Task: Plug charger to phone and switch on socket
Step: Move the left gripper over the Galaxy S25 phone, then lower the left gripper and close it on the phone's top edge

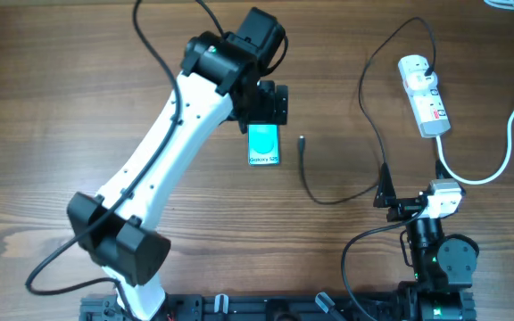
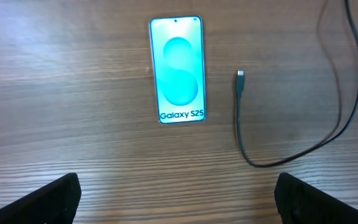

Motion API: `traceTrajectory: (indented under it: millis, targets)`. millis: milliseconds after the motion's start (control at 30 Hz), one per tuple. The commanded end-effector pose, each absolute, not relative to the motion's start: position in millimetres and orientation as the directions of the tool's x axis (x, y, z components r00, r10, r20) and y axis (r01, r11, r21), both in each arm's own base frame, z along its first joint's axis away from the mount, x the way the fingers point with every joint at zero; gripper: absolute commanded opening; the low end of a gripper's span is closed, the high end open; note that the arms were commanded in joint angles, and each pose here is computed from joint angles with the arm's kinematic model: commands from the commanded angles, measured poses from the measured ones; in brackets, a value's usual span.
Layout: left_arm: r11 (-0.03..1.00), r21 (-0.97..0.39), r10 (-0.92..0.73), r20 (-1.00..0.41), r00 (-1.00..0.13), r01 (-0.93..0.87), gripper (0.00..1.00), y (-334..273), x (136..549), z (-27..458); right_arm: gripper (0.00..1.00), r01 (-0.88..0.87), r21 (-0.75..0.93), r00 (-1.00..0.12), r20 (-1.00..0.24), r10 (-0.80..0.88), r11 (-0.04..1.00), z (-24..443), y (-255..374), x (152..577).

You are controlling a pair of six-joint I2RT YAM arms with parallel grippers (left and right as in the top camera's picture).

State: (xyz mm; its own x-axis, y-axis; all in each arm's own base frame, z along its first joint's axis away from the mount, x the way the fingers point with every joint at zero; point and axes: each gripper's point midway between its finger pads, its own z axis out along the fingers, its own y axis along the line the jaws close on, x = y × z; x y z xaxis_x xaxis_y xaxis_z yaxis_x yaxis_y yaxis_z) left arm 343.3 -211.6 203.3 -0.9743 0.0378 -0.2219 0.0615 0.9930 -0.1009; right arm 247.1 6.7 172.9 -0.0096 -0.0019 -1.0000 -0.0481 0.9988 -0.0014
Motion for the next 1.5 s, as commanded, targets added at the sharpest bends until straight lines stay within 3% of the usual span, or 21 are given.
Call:
traceTrajectory:
  millis: [0, 233, 400, 1467]
  targets:
    - [0.990, -0.133, 0.016, -0.224, -0.975, 0.047, 1.00, -222, 355, 197, 1.00, -0.043, -0.011, -0.002, -1.000, -0.011, 0.999, 174, 6, 247]
    - [0.986, -0.159, 0.005, -0.267, -0.964, 0.050, 1.00, -232, 372, 191, 1.00, -0.043, -0.011, -0.002, -1.000, -0.011, 0.999, 174, 6, 247]
    - [0.990, -0.108, -0.119, -0.231, -0.966, -0.096, 1.00, -228, 386, 157, 1.00, -0.043, -0.011, -0.002, -1.000, -0.011, 0.999, 174, 6, 247]
    - [0.995, -0.031, -0.101, -0.133, -0.986, -0.098, 1.00, -233, 386, 40, 1.00, -0.043, -0.011, -0.002, -1.000, -0.011, 0.999, 174, 6, 247]
